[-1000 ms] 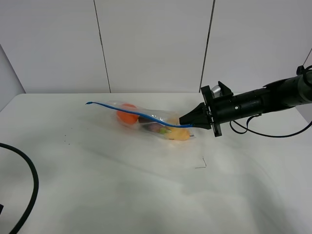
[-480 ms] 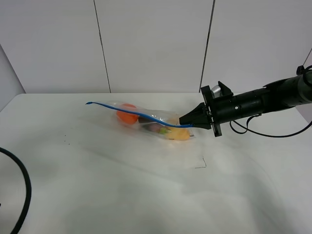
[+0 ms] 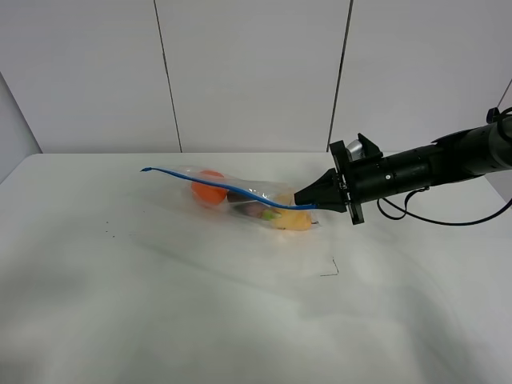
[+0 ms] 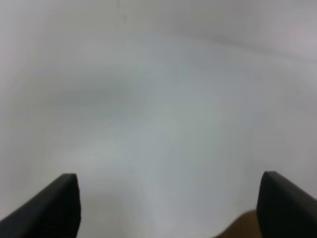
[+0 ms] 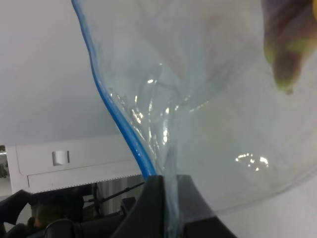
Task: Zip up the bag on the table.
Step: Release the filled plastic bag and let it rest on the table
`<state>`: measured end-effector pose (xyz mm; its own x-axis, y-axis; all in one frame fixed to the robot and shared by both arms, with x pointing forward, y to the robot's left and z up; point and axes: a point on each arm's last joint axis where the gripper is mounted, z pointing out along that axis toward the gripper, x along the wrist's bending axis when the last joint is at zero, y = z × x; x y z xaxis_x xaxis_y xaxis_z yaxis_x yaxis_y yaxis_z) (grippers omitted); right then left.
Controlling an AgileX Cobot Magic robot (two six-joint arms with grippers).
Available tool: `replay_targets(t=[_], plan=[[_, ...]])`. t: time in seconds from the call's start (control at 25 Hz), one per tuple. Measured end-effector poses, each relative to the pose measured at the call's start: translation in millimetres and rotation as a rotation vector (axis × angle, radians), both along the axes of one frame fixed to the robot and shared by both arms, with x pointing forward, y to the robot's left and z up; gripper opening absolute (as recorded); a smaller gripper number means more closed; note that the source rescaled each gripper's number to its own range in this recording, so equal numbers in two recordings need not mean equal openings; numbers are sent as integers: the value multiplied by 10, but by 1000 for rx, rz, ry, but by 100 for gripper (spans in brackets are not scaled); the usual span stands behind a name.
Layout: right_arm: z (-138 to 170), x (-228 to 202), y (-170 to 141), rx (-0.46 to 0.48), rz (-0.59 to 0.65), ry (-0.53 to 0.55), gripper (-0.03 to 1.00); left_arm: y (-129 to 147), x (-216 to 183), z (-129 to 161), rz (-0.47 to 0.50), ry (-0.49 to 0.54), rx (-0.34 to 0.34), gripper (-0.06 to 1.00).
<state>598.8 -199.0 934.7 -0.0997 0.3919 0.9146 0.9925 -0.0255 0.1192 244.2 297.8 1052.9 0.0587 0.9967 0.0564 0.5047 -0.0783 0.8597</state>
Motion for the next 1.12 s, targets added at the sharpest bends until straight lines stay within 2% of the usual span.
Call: replay_targets(t=[0.16, 0.4, 0.64, 1.12], plan=[[0, 0, 0, 0, 0, 0, 0, -2, -104, -1, 0, -66, 1, 100], [-1, -1, 0, -1, 1, 0, 0, -2, -110, -1, -4, -70, 1, 100], [-1, -1, 0, -1, 1, 0, 0, 1, -111, -1, -68, -70, 0, 100], [-1, -1, 0, -1, 1, 0, 0, 0, -111, -1, -35, -70, 0, 100]])
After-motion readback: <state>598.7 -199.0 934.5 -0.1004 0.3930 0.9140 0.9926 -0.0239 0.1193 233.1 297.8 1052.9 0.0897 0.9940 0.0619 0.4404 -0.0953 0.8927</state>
